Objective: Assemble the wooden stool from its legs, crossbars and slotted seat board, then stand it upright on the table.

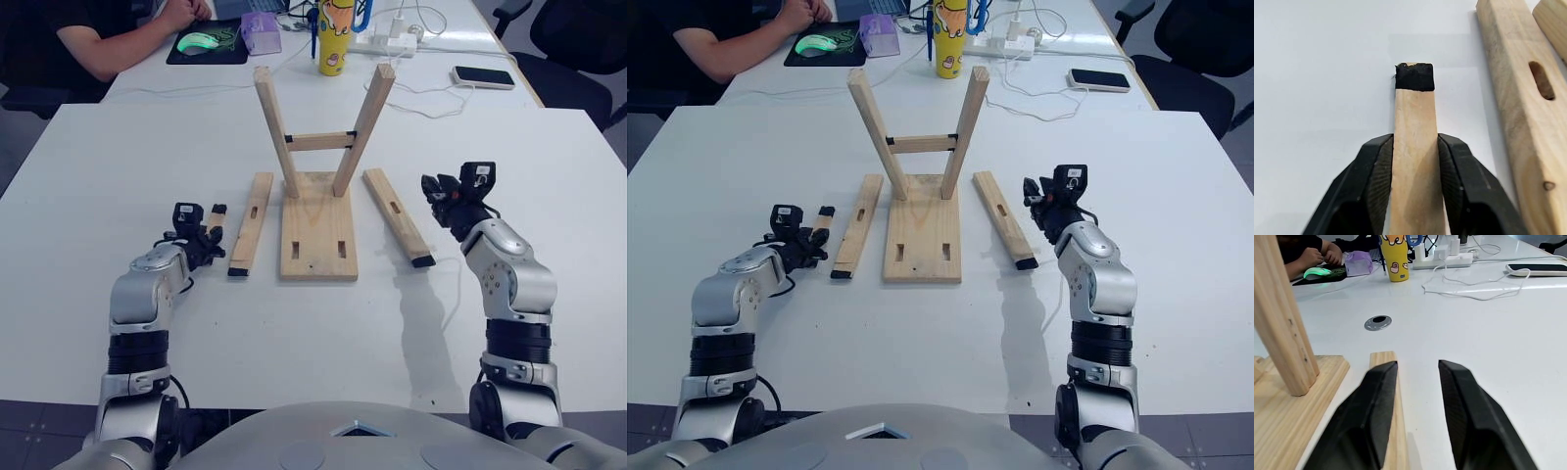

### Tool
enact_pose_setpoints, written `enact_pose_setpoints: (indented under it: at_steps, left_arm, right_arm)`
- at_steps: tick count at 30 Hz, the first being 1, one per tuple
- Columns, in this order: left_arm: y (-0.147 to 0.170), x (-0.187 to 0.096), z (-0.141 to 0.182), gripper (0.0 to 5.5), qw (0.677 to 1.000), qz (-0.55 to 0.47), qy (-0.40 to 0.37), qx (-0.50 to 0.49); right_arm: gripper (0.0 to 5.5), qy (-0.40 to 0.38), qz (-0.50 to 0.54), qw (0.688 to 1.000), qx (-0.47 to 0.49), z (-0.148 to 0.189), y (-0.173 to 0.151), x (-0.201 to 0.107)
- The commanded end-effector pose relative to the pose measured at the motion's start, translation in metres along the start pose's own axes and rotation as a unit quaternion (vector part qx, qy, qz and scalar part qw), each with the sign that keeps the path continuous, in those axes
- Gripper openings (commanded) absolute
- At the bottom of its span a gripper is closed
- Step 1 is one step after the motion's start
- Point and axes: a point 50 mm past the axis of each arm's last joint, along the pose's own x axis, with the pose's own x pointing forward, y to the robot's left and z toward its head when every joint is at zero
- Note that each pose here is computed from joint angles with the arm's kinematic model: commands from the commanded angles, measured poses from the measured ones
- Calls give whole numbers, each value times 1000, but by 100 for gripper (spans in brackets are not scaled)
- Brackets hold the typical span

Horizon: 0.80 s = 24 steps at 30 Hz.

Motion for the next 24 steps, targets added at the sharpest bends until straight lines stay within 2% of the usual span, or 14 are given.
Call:
enact_pose_setpoints:
  at_steps: [1,2,4,7,11,15,16,24]
  left_arm:
    - [11,-1,-20,133,998,31,-11,57]
    - [10,-4,-9,133,993,28,-64,95]
    - [10,-14,11,133,981,32,-162,100]
    - [20,-41,36,133,946,64,-290,131]
    - [1,-70,52,133,898,24,-391,198]
    - [-46,-82,59,133,861,-85,-433,253]
    - [-55,-82,59,133,855,-107,-436,259]
    - [-100,-64,59,133,848,-207,-421,246]
  right_arm:
    - [158,-86,97,990,48,27,20,-10]
    - [158,-107,134,983,69,34,27,-14]
    - [158,-118,194,968,108,42,36,-23]
    - [158,-68,326,931,152,37,51,-43]
    - [158,-30,368,907,204,26,58,-45]
    - [158,-35,385,879,278,26,71,-39]
    - [174,-35,384,875,294,26,72,-37]
    - [276,-32,431,844,318,37,82,-40]
